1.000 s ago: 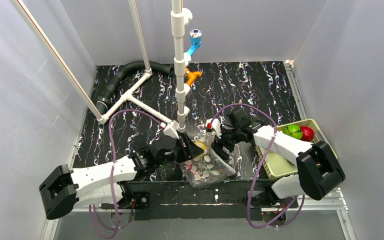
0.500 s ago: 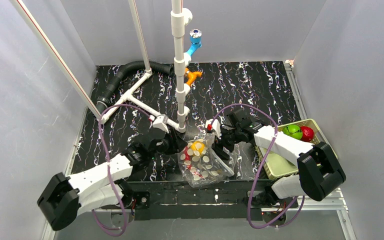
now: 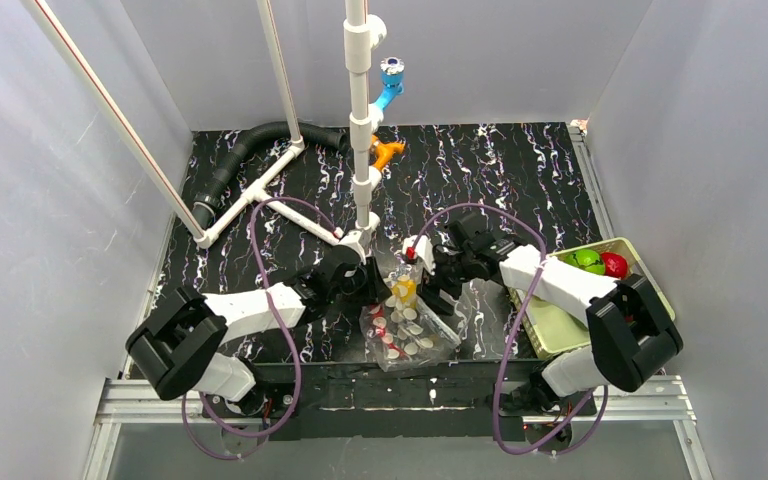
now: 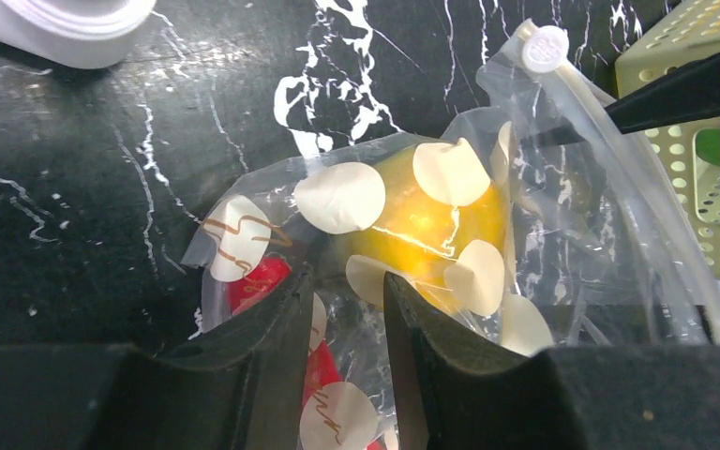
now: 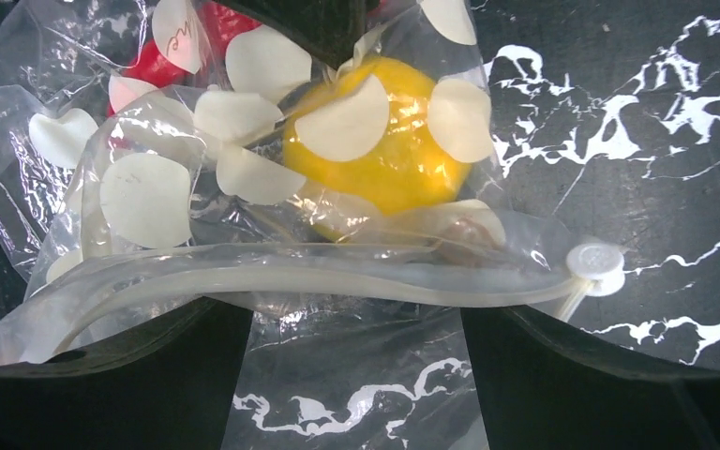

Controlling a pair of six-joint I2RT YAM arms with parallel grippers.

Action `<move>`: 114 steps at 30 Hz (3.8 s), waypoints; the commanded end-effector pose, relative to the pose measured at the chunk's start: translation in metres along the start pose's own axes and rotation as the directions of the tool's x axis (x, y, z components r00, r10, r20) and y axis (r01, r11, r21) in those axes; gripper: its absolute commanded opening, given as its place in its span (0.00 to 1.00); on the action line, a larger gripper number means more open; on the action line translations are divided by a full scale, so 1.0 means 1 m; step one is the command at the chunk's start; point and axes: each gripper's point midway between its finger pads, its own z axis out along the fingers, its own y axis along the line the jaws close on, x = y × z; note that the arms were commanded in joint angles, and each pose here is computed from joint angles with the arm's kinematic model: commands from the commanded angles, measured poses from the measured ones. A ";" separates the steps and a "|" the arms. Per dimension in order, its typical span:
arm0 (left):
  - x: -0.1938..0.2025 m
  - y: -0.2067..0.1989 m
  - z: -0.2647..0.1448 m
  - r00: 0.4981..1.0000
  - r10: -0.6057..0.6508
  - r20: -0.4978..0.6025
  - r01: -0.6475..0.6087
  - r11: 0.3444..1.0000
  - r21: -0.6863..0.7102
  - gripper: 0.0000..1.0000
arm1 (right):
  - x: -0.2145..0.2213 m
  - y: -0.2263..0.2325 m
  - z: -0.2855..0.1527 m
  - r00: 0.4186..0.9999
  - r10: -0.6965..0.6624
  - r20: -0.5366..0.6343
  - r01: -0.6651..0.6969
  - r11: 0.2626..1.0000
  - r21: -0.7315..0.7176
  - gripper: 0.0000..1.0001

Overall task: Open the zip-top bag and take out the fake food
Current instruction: Pick up the fake fruit from the zipper food storage bag.

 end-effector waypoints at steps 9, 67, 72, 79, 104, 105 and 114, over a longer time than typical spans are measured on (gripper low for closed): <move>0.015 -0.019 0.016 0.996 -0.008 -0.093 0.019 0.993 0.116 0.28 | -0.003 -0.012 0.013 0.997 -0.018 -0.075 0.022 0.998 0.052 0.90; 0.052 -0.058 -0.045 0.941 0.337 0.030 -0.332 0.902 0.275 0.74 | 0.006 0.021 -0.003 0.997 -0.034 -0.076 0.026 0.993 -0.111 0.28; 0.051 -0.059 -0.034 0.889 0.455 0.058 -0.457 0.867 0.200 0.71 | 0.007 0.021 -0.003 0.997 -0.022 -0.078 0.012 0.993 -0.119 0.28; 0.052 -0.063 -0.030 0.868 0.492 0.057 -0.494 0.852 0.174 0.56 | 0.007 0.019 -0.002 0.997 -0.004 -0.082 -0.007 0.992 -0.123 0.28; 0.046 0.019 -0.052 0.916 0.397 0.062 -0.388 0.914 -0.122 0.00 | 0.005 0.030 -0.024 1.000 -0.016 -0.018 0.012 0.980 -0.200 0.27; 0.045 0.026 -0.055 0.918 0.391 0.060 -0.379 0.913 -0.149 0.00 | 0.002 0.035 -0.028 1.000 -0.026 0.003 0.026 0.975 -0.219 0.27; 0.040 0.036 -0.064 0.918 0.381 0.110 -0.361 0.918 -0.165 0.00 | -0.018 0.060 -0.051 0.995 -0.029 0.093 0.059 0.938 -0.340 0.26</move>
